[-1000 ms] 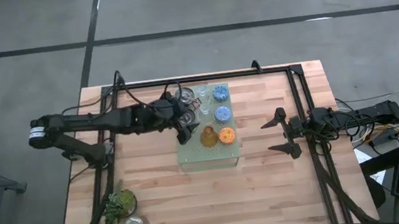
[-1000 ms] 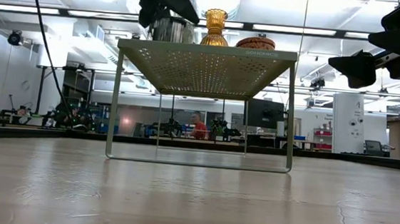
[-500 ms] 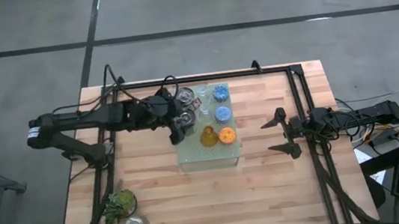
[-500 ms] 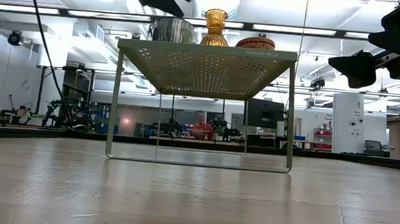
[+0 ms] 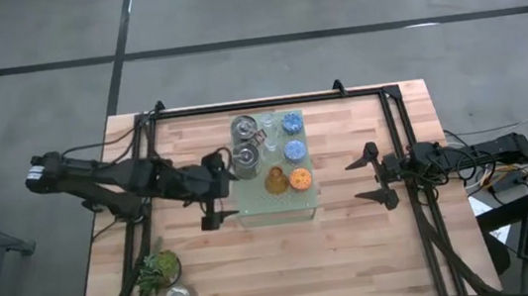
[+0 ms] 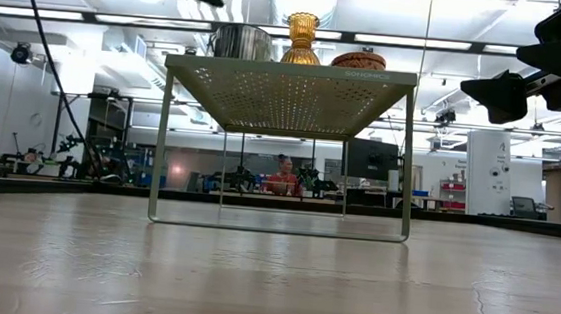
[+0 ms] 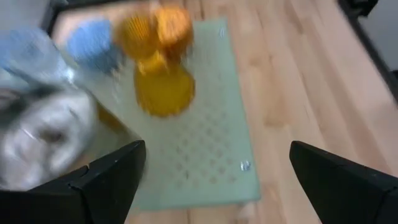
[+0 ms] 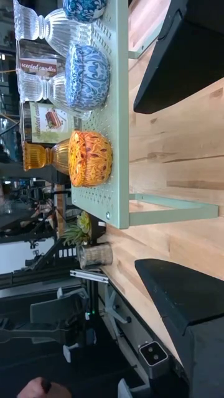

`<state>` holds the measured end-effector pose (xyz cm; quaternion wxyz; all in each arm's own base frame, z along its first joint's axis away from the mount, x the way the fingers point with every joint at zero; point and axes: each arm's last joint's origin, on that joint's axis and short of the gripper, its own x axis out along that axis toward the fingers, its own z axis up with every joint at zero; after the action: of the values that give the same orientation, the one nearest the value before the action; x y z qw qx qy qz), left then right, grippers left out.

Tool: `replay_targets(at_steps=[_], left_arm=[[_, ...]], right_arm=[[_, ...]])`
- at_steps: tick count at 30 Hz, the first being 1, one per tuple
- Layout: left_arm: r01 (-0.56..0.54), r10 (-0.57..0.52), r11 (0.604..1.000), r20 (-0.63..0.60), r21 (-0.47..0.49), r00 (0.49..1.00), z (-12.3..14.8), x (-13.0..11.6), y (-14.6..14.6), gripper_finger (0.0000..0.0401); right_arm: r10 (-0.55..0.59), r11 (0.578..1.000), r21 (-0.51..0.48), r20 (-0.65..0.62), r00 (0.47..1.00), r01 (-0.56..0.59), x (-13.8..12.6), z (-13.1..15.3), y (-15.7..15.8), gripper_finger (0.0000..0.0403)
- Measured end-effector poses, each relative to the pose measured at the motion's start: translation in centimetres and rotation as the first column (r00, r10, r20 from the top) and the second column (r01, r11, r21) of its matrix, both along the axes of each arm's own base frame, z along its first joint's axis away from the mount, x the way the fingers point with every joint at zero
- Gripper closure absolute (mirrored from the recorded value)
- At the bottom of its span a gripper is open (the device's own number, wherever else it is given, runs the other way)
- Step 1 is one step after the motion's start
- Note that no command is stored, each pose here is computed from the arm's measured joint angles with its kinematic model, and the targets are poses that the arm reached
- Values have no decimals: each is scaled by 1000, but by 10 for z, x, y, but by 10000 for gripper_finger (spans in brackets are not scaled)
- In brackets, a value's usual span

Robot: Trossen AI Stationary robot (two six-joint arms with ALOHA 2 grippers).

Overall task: Pick & Place candle stick holders
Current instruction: Put the green scented candle on the shelf aligned with the other brown scented candle, then put the brown scented candle on the shelf aligned with the other green scented candle

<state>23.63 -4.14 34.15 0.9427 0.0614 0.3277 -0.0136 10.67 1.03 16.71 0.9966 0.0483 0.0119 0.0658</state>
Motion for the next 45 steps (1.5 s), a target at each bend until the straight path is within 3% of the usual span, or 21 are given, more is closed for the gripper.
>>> replay_targets(at_steps=[4,11,38,41,45], left_arm=[[-29,29,999,-40,-13,999,-24,2,0,1],[-17,17,1000,7,5,1000,-45,9,0,1],[-123,116,991,126,46,985,-47,18,20,1],[-138,135,990,125,17,983,-47,18,21,1],[-51,57,997,108,-65,993,-44,11,14,1]], right_arm=[[0,1000,0,1,1000,0,0,0,0,12],[0,1000,0,0,1000,0,0,0,0,12],[0,1000,0,1,1000,0,0,0,0,12],[0,1000,0,1,1000,0,0,0,0,12],[0,1000,0,1,1000,0,0,0,0,12]])
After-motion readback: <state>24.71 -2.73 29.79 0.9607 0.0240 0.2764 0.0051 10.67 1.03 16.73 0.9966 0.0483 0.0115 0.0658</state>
